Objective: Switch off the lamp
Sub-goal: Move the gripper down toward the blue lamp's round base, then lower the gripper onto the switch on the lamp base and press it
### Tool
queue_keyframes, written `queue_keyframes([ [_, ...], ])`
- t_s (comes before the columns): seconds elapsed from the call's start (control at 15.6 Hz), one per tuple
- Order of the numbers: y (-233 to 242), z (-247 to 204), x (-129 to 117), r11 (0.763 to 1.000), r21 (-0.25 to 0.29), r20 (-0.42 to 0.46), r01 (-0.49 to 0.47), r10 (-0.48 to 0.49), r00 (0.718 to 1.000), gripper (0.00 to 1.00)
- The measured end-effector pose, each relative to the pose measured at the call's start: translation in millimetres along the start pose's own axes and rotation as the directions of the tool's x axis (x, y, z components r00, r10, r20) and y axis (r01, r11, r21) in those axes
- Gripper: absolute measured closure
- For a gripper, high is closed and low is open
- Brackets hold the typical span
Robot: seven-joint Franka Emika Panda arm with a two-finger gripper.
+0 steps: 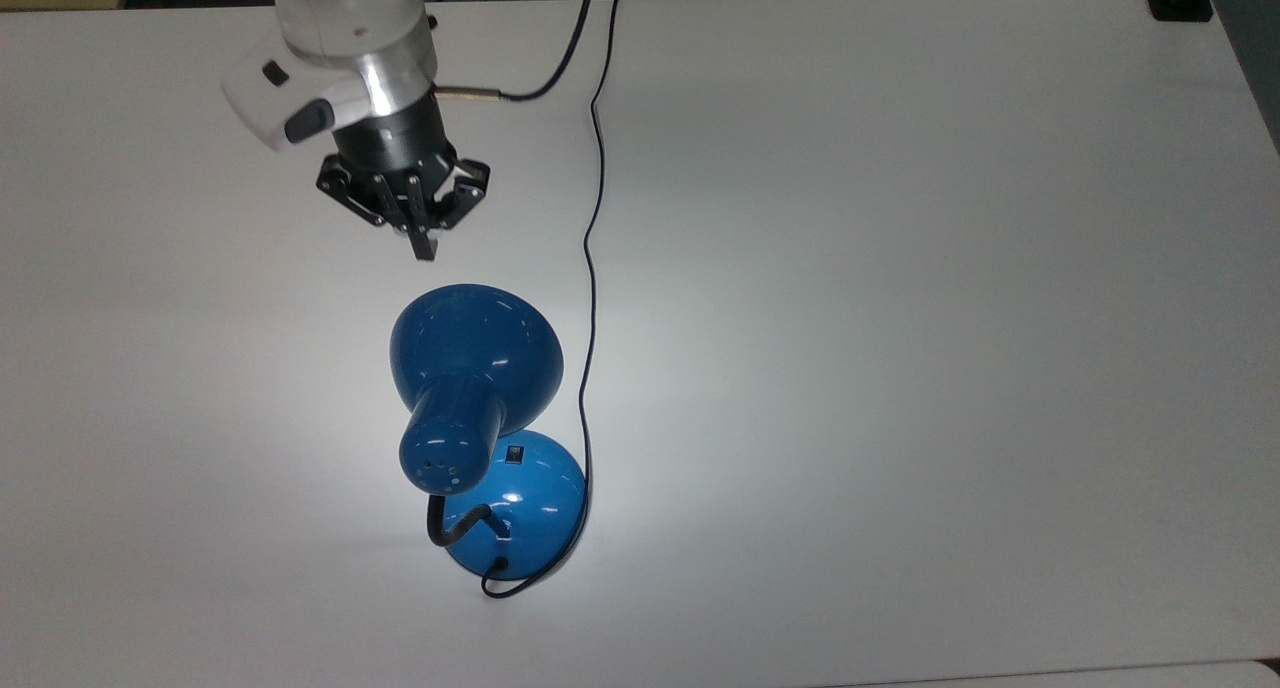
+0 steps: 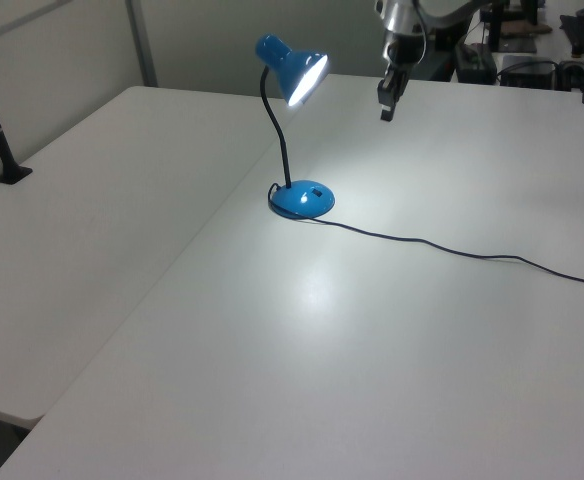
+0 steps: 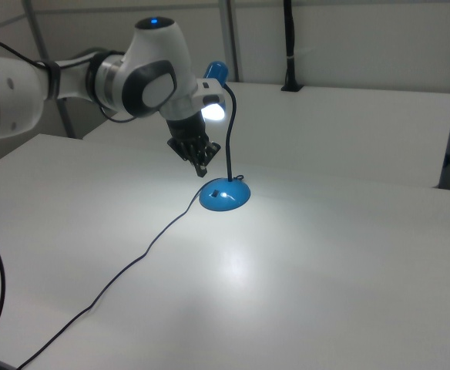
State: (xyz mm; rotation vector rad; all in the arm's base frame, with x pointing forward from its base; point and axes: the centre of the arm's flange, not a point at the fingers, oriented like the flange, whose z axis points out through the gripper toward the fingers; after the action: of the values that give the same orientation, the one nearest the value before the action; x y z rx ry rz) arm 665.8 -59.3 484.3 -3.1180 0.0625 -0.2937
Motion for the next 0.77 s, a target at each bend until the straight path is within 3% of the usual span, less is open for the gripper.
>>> queue_keyframes([
  [0.32,-32,73,24,0.998,-0.049,-0.108,0.046,-0.051,0.993,0.99],
  [0.51,-44,112,34,0.997,-0.071,-0.197,0.024,-0.038,0.98,0.99],
  [0.77,-53,149,35,0.996,-0.084,-0.215,0.015,-0.033,0.976,0.99],
])
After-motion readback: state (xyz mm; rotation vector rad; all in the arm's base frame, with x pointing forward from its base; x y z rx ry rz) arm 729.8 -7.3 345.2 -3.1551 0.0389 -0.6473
